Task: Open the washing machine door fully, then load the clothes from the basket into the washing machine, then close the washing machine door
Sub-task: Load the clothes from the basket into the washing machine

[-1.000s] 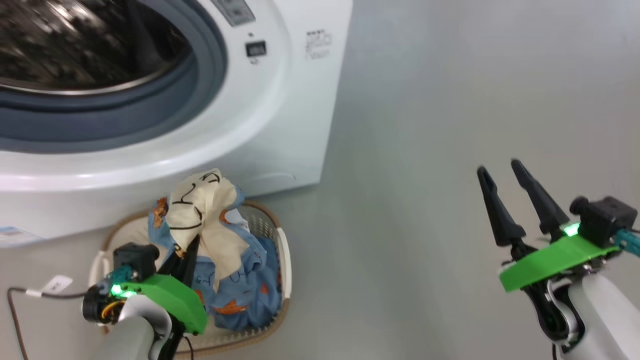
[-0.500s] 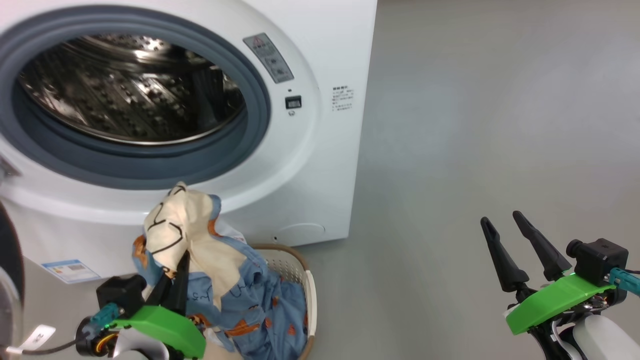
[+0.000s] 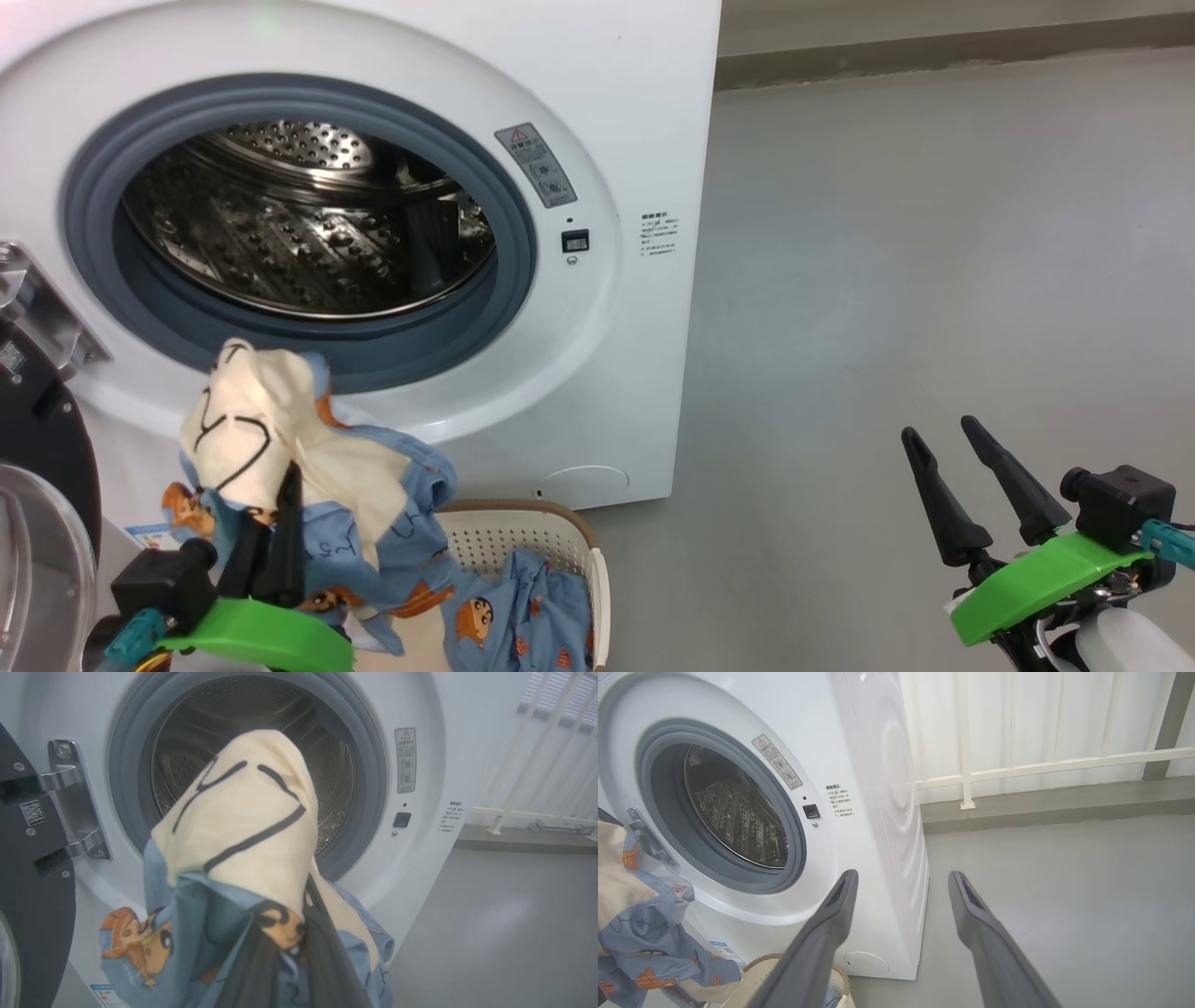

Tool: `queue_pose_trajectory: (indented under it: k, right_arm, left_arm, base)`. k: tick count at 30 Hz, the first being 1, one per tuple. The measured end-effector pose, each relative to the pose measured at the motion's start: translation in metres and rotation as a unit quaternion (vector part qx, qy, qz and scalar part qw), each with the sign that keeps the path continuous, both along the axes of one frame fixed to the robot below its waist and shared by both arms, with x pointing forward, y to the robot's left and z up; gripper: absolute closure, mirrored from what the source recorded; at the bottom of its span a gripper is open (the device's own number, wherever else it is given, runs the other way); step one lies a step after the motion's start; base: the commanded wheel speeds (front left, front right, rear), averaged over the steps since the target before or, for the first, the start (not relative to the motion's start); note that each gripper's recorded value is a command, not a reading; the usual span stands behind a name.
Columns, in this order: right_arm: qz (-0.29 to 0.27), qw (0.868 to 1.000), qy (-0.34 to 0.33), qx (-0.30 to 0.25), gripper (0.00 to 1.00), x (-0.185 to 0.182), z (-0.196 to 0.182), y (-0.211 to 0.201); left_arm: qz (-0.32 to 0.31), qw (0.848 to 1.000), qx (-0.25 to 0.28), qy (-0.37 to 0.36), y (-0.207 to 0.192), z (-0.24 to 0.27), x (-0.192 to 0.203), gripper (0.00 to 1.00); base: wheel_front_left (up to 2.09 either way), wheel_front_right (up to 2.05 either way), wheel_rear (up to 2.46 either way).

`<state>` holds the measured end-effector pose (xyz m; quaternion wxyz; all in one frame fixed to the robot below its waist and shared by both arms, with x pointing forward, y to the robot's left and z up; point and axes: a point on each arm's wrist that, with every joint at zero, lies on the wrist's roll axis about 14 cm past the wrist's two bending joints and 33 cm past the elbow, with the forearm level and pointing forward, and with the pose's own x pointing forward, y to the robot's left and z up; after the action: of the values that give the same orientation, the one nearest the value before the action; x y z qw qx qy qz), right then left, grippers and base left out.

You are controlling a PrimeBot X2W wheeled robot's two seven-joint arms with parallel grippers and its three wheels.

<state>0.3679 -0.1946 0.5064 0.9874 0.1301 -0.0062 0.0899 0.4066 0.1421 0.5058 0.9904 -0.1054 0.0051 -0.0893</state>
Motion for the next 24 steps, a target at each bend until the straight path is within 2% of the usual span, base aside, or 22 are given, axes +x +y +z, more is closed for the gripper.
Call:
queue_pose_trajectory:
  k: [24]
  right_arm:
    - [-0.003,1.0,-0.001,-0.003,0.0,-0.002,0.0,-0.004]
  left_arm:
    - [-0.015,1.0,0.001,-0.012,-0.011,0.017,0.001,1.0]
  base:
    - [0.0,0.0,0.0]
